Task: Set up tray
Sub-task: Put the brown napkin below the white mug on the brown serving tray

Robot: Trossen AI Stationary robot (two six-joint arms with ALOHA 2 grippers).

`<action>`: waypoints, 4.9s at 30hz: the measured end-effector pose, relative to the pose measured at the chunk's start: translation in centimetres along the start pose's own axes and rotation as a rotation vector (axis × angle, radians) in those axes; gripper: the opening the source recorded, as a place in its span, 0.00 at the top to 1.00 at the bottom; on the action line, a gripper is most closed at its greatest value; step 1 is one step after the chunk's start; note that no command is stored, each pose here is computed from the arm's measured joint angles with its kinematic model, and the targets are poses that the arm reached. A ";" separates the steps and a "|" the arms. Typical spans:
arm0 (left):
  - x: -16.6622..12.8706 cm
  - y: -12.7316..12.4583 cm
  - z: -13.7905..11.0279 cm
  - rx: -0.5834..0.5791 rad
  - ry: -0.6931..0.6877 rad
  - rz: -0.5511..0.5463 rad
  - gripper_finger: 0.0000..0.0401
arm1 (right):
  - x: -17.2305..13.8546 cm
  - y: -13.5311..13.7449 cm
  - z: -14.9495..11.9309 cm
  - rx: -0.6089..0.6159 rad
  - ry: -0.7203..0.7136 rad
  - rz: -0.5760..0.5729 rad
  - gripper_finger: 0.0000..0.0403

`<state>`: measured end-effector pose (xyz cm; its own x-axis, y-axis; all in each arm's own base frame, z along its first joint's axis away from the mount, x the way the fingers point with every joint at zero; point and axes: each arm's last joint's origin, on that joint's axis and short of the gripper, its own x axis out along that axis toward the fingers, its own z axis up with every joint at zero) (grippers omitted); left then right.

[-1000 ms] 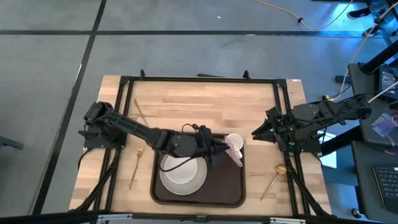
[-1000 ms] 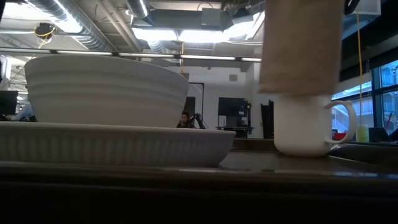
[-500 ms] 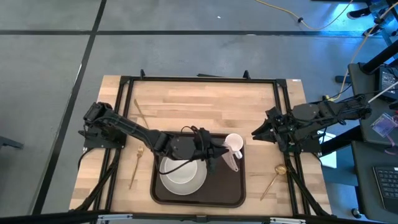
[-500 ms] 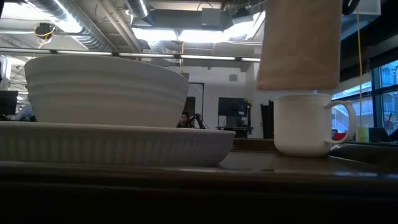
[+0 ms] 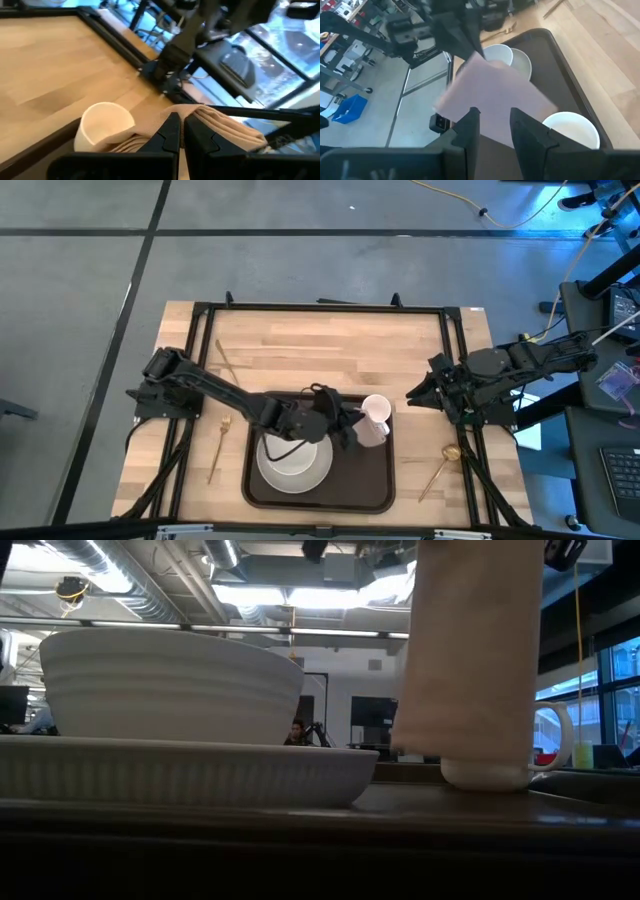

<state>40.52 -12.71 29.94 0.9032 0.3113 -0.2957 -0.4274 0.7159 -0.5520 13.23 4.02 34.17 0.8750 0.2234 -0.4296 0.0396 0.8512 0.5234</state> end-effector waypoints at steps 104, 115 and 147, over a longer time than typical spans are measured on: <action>4.5 2.9 -12.6 0.840 0.560 -0.321 0.46 | 1.6 -0.6 -0.2 0.103 -0.007 -0.180 0.73; 5.9 4.0 -12.3 0.935 0.541 -0.328 0.47 | 2.0 -0.6 -0.3 0.124 0.000 -0.190 0.73; 9.0 1.5 -11.8 1.150 0.761 -0.357 0.53 | 4.2 -0.7 -0.6 0.218 0.056 -0.248 0.73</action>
<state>47.51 -16.24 17.24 0.5549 -0.1334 -0.8212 0.4171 0.8986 0.1359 16.58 4.65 31.56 0.7983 0.0527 -0.6000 0.3557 0.7627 0.5401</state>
